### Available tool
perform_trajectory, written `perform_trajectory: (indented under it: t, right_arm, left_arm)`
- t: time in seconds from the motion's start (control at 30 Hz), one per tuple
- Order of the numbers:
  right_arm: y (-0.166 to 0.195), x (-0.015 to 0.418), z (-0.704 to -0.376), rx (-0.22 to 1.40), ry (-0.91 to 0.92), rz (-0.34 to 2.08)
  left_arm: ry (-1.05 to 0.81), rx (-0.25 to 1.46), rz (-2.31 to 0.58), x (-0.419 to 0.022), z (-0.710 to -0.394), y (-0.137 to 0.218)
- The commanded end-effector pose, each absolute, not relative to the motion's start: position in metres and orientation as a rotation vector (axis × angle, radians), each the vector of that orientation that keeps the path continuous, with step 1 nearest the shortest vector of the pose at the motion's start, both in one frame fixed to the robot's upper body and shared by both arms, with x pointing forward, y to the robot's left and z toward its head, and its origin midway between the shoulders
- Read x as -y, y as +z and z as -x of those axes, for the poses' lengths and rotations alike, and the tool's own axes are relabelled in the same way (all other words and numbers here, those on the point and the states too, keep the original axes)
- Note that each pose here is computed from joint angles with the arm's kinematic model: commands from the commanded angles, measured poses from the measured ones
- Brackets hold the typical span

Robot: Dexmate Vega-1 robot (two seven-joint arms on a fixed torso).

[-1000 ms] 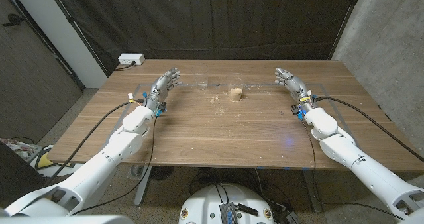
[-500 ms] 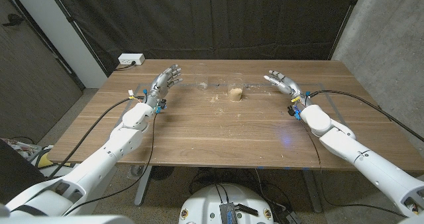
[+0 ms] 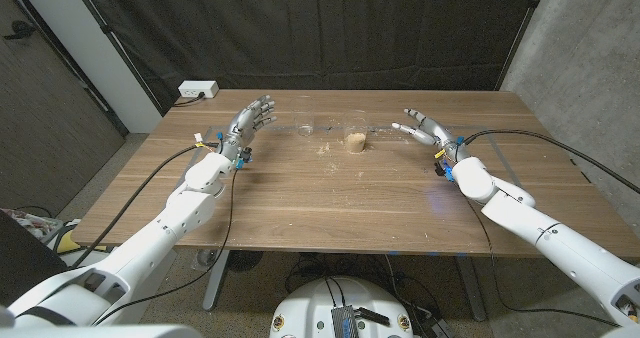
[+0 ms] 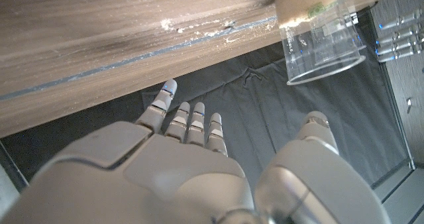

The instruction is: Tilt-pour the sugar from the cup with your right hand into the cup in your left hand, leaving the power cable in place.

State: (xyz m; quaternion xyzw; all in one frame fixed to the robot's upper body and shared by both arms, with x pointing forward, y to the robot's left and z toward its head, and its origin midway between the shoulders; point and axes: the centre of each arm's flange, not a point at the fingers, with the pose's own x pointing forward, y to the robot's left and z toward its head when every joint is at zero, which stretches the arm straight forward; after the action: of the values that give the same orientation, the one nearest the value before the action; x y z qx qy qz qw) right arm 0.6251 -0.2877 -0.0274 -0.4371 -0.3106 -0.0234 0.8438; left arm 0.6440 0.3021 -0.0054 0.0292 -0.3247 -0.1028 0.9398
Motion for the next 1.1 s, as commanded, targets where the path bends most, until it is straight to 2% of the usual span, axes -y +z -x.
perform_trajectory:
  t: [0.03,0.4,1.1]
  right_arm:
    - [-0.036,0.291,-0.628,0.667,-0.098,1.079]
    - [-0.041,0.289,-0.633,0.604,-0.05,1.174]
    - [-0.047,0.265,-0.649,0.5,0.028,1.151]
  left_arm:
    - [-0.205,0.654,-0.072,-0.292,-0.637,-0.007]
    - [-0.208,0.644,-0.082,-0.284,-0.635,-0.007]
    - [-0.194,0.667,-0.097,-0.288,-0.628,-0.003]
